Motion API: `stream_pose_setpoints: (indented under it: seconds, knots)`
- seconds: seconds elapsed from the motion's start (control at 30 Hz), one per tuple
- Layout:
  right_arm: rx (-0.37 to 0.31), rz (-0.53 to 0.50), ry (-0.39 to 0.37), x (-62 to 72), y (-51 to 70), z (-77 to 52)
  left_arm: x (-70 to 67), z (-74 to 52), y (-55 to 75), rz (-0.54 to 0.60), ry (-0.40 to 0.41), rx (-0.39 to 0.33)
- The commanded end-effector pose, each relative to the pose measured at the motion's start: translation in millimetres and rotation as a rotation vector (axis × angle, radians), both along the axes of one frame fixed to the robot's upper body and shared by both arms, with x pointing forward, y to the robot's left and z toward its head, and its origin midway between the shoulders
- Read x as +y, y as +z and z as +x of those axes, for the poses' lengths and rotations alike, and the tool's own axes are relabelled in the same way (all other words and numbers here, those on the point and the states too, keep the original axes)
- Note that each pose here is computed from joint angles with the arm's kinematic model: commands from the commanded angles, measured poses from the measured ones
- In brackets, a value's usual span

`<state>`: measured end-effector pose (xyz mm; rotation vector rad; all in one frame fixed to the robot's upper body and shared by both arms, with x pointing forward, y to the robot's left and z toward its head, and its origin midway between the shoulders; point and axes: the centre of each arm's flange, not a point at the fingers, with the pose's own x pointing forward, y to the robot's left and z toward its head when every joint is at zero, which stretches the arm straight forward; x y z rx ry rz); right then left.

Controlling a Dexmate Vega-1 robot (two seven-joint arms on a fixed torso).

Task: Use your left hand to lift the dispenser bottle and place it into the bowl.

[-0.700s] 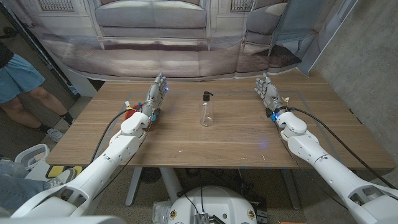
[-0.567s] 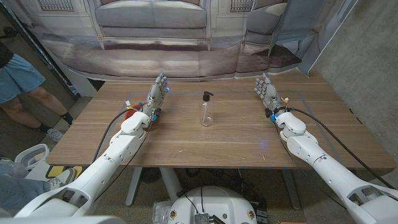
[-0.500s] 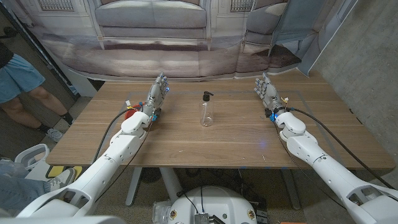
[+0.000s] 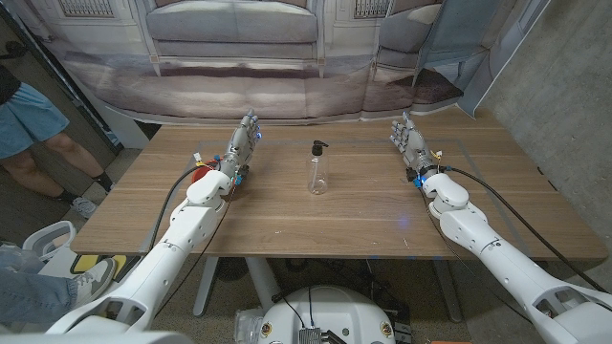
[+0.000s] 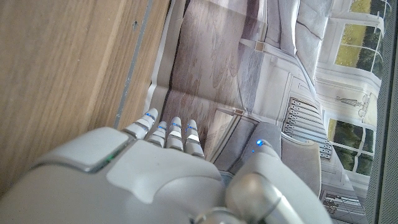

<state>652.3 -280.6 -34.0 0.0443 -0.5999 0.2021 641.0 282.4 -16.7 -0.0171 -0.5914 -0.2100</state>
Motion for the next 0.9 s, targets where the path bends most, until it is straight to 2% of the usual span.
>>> stream_pose_setpoints:
  seconds: [0.03,0.2,0.6,0.9]
  knots:
    - [-0.002,-0.001,0.001,-1.0,-2.4,-1.2,-0.5,-10.2,-3.8,0.028,0.013,-0.001]
    - [-0.003,-0.010,0.001,-1.6,-2.8,-1.9,1.5,-14.7,-6.1,0.022,0.016,-0.009]
    - [0.001,0.002,-0.010,-1.9,-3.6,-3.7,0.3,-21.8,-0.7,0.066,0.004,-0.029]
    - [-0.014,-0.002,-0.012,-3.3,1.8,-3.4,-0.7,-24.3,3.7,0.080,-0.005,-0.052]
